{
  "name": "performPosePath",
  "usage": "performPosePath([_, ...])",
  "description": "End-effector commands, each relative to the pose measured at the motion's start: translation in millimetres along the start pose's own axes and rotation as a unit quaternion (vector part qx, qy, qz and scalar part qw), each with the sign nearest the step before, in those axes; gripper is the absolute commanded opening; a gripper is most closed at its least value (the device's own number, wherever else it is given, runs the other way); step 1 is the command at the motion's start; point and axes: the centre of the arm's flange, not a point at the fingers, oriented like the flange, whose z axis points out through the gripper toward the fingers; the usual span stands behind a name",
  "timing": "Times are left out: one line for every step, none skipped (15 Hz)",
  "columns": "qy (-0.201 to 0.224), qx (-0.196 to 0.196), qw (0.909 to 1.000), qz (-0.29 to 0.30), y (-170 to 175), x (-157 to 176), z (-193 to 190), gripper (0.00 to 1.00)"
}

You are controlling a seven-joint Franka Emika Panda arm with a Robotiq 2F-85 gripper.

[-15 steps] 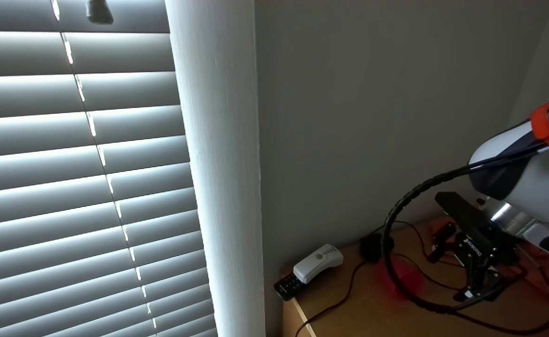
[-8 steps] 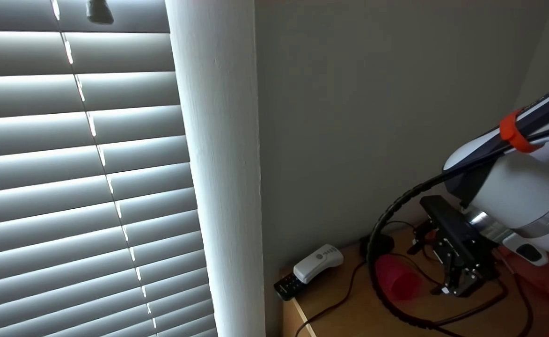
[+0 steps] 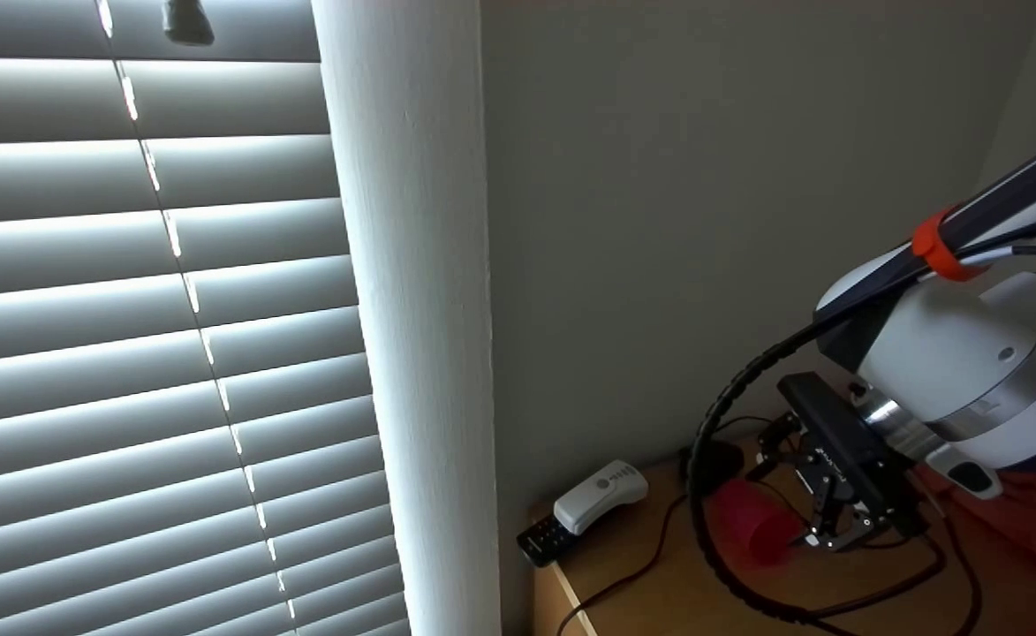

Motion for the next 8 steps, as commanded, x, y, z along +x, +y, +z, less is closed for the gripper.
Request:
performPosePath([0.003,0.008,0.9998,-0.016,-2.0,9.7,13.8,0.54])
performPosePath([0.002,0.007,0.9998,-0.018,-3.5,10.5,13.6,0.45])
performPosePath([0.001,0.011,0.9998,-0.016,-6.7,10.5,9.2,0.38])
performPosePath([-0.004,0.013,0.9998,-0.014,-8.0,9.4,4.3,0.3])
performPosePath([-0.006,0.016,0.9998,-0.009,-10.2,8.2,-3.2,0.23])
performPosePath([-0.007,0.01,0.9999,-0.004,-11.1,8.5,-10.5,0.16])
performPosePath([-0.002,0.006,1.0,-0.006,-12.4,10.2,-16.6,0.09])
performPosePath([-0.02,0.0,0.9998,0.001,-12.7,11.8,-22.2,0.02])
